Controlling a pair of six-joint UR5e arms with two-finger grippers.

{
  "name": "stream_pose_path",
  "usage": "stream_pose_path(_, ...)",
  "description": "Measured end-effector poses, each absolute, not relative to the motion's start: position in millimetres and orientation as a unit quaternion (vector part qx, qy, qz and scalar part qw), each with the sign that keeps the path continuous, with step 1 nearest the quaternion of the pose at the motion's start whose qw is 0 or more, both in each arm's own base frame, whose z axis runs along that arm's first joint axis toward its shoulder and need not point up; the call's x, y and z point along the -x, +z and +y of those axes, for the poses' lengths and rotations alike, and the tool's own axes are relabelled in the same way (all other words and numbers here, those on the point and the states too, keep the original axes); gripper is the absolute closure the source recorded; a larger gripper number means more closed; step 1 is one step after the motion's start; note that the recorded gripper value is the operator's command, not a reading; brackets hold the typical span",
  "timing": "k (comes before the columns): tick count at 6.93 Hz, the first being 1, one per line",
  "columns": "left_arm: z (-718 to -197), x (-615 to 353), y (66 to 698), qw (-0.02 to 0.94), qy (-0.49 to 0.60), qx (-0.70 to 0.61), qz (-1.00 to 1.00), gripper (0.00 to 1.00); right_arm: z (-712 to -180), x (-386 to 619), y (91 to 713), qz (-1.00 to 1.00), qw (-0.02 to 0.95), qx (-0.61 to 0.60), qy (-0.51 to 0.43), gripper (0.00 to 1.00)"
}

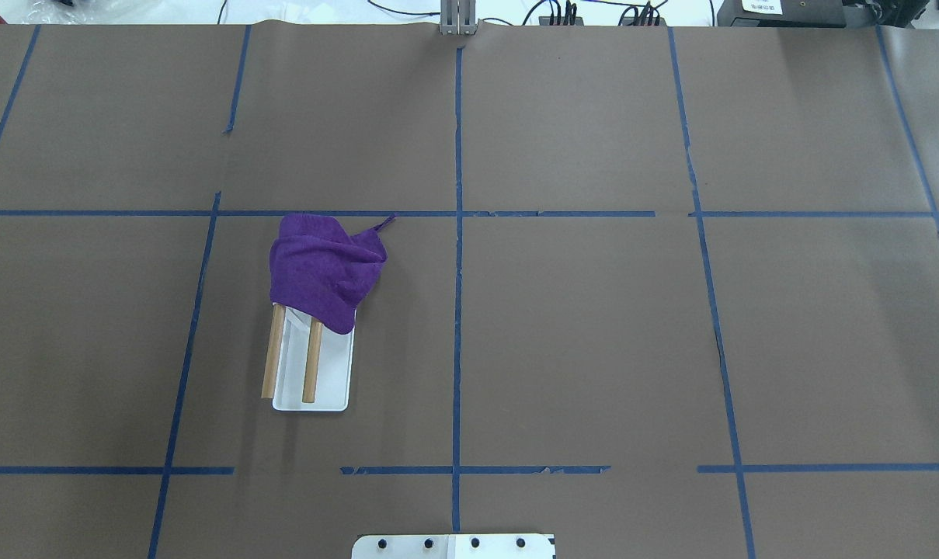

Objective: Hang towel on rack

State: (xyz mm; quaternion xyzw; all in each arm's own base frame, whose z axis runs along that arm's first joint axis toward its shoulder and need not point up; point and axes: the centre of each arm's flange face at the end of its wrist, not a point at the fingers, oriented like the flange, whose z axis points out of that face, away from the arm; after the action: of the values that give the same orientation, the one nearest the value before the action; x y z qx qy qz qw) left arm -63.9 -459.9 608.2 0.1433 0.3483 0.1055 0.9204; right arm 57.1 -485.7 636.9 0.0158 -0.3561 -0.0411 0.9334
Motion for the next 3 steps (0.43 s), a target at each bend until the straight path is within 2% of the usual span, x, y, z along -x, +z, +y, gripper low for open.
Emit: stream_pose_path(3,-438,67,647,0.925,0.083,-0.102,0.357,0.0,-491,-57,620,-0.359,0.932,-0.033,-0.041,0.0)
